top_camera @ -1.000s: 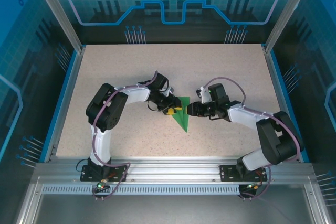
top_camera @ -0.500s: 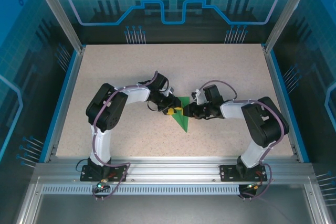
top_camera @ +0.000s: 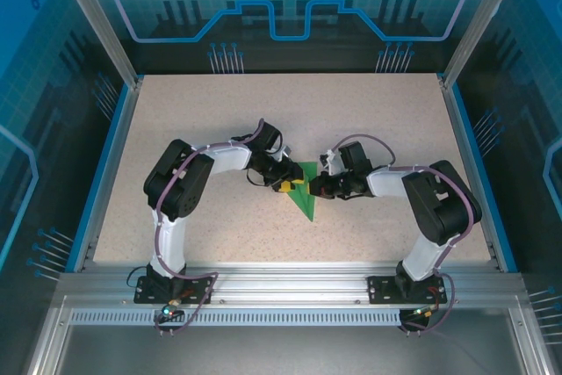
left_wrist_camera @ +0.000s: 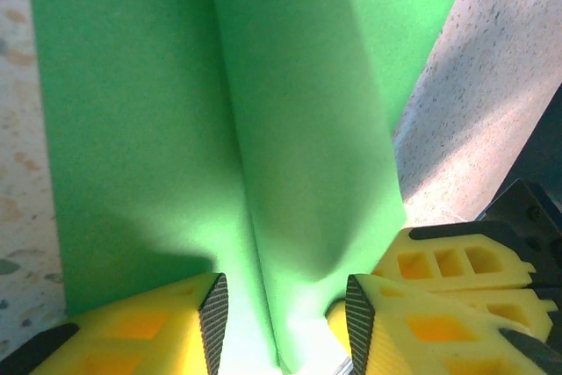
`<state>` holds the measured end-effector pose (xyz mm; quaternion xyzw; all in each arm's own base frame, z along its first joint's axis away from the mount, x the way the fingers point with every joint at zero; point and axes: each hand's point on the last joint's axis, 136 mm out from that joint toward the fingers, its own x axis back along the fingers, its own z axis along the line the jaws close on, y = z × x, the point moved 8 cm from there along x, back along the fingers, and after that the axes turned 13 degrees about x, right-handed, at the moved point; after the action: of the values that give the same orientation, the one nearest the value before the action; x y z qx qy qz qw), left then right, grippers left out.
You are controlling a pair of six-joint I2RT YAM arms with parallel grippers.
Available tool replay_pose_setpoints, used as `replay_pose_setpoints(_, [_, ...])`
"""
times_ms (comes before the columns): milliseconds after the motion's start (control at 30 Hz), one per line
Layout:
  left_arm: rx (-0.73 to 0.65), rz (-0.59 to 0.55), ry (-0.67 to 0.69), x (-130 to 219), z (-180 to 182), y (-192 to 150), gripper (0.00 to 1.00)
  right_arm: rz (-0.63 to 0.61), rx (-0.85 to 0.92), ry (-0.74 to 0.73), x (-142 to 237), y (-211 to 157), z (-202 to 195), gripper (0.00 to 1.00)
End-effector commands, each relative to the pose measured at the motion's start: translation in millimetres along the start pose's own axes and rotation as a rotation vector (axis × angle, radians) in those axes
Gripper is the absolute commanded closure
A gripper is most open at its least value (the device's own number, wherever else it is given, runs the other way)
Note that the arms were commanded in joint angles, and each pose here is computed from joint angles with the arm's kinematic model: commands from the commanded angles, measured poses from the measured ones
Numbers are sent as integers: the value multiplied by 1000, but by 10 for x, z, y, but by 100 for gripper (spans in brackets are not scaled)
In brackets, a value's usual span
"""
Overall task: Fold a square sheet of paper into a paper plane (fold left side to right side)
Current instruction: Fourth fold the wing at the center of the table.
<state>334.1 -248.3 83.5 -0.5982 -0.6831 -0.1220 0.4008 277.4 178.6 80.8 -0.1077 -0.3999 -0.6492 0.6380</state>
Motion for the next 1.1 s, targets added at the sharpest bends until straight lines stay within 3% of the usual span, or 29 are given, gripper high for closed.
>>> replay_pose_setpoints(0, [57,-2,90,-81,185,13,57,6,5,-46,71,8,-34,93])
replay_pose_setpoints(1067, [58,5,90,-93,193,16,57,42,-12,-123,57,14,-189,92])
